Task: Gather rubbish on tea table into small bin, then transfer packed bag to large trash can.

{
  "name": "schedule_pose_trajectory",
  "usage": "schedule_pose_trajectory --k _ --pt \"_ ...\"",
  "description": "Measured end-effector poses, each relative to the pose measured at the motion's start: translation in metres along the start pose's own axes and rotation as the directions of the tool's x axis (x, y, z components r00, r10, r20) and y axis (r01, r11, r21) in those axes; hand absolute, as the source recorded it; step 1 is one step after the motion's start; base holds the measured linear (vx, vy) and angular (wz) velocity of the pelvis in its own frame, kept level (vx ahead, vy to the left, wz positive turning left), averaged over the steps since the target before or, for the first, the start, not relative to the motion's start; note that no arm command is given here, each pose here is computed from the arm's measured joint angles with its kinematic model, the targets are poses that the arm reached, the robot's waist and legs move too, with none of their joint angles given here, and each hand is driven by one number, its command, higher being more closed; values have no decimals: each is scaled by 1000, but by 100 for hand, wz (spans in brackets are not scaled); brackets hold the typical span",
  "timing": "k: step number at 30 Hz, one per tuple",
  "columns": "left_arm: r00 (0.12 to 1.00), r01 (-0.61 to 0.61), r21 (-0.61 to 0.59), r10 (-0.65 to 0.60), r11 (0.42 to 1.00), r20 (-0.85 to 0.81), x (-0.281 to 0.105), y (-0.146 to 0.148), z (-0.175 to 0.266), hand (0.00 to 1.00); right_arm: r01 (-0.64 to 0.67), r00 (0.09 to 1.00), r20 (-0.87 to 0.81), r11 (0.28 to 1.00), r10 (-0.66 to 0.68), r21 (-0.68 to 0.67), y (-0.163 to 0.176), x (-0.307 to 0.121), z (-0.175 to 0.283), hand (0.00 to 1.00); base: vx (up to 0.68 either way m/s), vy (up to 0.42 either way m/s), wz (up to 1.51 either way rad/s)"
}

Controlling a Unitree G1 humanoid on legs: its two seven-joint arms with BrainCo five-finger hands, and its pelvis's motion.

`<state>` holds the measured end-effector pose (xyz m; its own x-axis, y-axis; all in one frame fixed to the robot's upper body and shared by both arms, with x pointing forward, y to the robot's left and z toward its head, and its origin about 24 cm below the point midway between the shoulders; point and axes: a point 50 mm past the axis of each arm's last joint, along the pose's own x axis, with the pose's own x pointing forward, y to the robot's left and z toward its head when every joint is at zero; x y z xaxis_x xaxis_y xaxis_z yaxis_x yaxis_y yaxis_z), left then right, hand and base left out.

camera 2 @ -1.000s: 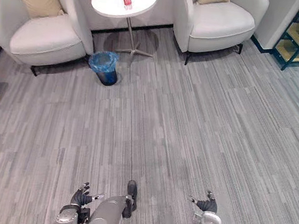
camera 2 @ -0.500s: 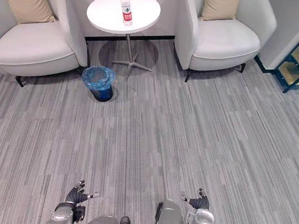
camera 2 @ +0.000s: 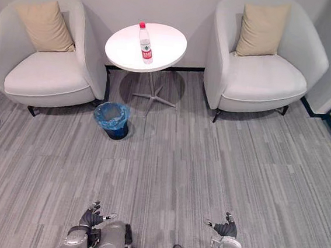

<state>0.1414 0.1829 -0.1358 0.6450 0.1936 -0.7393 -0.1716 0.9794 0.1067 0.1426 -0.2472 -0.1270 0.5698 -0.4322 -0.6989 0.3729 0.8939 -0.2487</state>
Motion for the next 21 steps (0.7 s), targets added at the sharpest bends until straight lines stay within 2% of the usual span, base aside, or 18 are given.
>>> schedule_pose_trajectory --k 11,16,21 --pt "1000 -15 84 16 996 -21 -1 17 -6 0 -67 998 2 997 67 -45 20 -1 2 0 424 175 -3" --pt "1000 -16 84 15 996 7 3 17 5 0 -66 998 17 996 67 -53 20 2 9 0 374 -59 9" --pt "1000 -7 80 7 997 0 5 13 4 0 -48 999 -10 997 48 -58 13 2 2 0 403 -243 39"
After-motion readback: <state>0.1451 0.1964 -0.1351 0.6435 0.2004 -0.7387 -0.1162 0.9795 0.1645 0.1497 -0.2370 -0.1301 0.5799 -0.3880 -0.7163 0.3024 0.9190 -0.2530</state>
